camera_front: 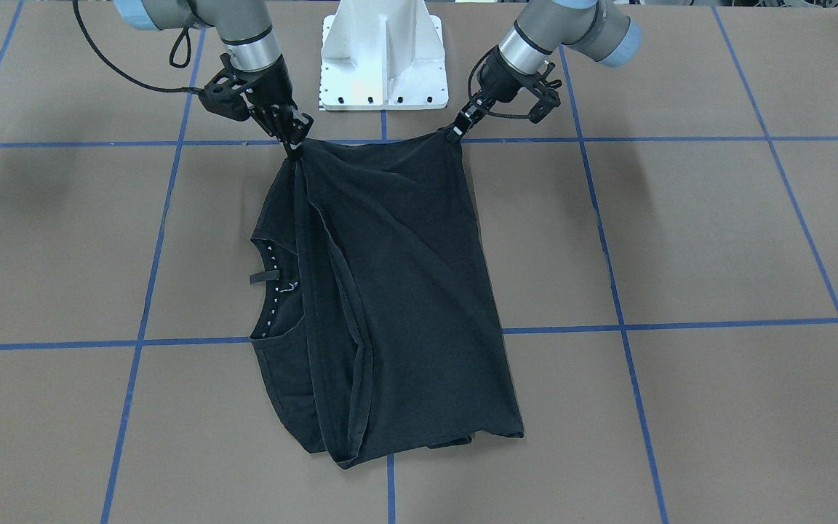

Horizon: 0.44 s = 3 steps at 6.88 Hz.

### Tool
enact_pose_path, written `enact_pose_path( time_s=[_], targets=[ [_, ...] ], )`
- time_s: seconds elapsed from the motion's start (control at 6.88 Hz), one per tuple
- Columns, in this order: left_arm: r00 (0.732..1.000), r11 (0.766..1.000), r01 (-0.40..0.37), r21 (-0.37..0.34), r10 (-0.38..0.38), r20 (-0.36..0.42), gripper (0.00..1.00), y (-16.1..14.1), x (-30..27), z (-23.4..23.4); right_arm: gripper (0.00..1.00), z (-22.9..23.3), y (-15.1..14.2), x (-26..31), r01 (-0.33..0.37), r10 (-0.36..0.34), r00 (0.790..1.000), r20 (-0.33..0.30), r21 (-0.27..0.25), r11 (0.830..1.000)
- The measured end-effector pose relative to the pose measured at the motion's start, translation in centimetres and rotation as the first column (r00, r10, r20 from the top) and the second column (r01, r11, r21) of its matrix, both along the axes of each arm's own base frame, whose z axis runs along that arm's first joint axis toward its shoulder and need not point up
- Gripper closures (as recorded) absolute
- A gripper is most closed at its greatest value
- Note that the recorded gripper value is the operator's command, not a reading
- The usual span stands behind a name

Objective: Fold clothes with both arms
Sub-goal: 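Lift the near edge with both grippers and fold it toward the collar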

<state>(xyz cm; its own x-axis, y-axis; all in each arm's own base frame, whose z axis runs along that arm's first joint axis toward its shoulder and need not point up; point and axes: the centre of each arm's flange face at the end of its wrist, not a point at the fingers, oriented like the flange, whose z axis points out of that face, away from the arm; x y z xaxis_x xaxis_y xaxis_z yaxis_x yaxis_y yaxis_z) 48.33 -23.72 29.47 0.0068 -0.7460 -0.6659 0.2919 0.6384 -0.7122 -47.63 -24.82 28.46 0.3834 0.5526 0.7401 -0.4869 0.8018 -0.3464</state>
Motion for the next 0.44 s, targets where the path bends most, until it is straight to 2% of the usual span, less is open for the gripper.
enact_pose_path(
  time_s=[0.44],
  targets=[
    [0.997, 0.999, -0.021, -0.048, 0.018, -0.072, 1.00, 2.2, -3.4, -2.6, 1.00, -1.7, 2.6, 4.1, 0.097, -0.090, 0.993, 0.080, -0.088, 0.991]
  ],
)
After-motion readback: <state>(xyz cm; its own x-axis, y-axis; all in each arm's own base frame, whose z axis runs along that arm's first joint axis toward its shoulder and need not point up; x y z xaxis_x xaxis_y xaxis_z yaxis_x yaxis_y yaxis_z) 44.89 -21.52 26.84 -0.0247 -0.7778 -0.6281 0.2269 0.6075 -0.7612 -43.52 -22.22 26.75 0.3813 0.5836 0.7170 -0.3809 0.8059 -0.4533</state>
